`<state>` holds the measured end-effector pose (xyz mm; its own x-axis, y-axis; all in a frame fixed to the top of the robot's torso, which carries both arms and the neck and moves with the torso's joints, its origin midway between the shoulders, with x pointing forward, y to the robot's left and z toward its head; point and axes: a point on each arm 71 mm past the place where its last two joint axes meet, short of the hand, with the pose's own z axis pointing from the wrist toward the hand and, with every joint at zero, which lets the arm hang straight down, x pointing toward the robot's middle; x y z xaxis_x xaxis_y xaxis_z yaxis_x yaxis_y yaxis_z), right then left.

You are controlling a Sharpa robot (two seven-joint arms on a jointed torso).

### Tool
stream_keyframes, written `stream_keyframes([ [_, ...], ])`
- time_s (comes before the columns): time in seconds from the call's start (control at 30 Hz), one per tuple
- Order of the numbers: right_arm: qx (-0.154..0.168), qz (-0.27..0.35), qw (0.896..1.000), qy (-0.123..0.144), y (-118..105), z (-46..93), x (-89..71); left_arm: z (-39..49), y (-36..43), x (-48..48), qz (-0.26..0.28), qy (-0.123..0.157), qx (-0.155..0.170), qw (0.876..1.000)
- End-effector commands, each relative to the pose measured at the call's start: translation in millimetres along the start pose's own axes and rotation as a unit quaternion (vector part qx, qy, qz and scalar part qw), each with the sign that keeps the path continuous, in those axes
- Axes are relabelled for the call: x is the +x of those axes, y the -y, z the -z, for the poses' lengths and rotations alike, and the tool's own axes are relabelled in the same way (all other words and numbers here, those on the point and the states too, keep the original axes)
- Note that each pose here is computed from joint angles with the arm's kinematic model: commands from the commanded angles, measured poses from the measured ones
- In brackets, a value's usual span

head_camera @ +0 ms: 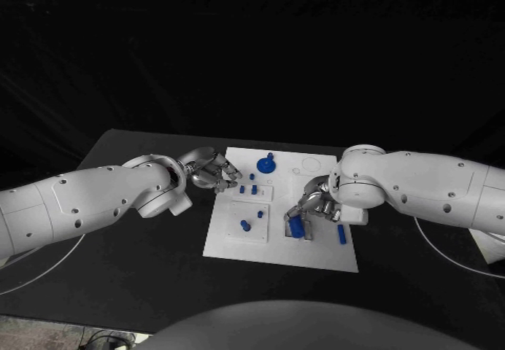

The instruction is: Assemble the parts on the task board

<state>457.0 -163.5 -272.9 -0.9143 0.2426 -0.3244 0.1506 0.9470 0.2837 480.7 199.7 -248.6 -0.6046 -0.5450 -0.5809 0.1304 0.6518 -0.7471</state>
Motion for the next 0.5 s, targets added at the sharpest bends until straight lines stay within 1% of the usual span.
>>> stream_keyframes([
  [0.03,0.002,-0.001,1.0,-0.005,0.7,-3.4,2.5,-0.1,1.1,1.8,0.002,-0.009,0.001,1.0],
  [0.2,0.005,-0.001,1.0,-0.006,2.7,-6.9,4.3,0.0,1.1,2.1,0.002,-0.01,0.0,1.0],
  [0.5,0.009,0.003,1.0,-0.003,5.2,-8.4,4.9,-0.1,1.1,2.6,0.002,-0.012,-0.001,1.0],
])
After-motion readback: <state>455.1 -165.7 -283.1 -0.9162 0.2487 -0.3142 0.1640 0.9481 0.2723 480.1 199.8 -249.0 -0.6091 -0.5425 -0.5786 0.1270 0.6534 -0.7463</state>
